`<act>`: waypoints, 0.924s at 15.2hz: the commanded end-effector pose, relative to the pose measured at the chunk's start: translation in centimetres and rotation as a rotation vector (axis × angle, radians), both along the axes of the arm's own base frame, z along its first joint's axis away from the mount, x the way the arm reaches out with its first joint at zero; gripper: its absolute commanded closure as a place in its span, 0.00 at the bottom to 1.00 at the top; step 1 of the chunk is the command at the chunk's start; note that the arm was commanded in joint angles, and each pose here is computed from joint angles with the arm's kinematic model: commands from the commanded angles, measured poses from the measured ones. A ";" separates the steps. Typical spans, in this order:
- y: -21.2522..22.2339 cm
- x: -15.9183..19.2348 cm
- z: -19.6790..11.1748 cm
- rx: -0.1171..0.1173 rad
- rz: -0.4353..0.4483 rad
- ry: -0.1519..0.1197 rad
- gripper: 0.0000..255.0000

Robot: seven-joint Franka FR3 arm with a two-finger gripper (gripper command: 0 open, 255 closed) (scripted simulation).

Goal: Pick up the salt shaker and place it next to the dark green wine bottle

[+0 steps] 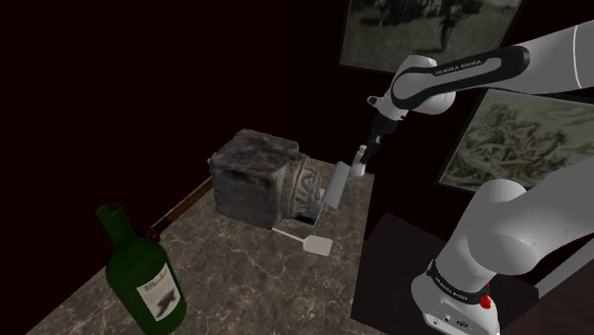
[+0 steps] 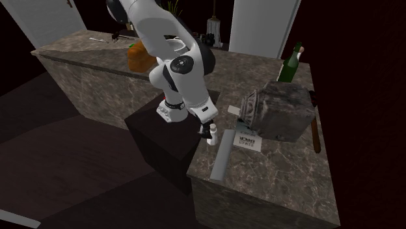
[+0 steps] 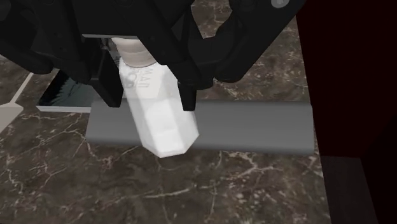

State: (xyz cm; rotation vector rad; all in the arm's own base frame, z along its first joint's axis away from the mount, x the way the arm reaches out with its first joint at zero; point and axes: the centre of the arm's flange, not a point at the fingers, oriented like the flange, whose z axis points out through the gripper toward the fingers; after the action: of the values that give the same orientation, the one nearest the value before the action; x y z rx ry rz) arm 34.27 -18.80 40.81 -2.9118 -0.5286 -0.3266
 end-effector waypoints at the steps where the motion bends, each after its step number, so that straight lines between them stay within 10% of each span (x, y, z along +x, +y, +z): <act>1: 0.1 -0.1 1.0 0.000 0.000 0.001 1.00; 14: 0.1 -0.1 7.9 0.000 0.000 0.001 1.00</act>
State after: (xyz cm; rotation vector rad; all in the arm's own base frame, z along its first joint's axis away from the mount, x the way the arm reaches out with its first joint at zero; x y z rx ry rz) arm 34.29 -18.73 48.17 -2.9120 -0.5284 -0.3262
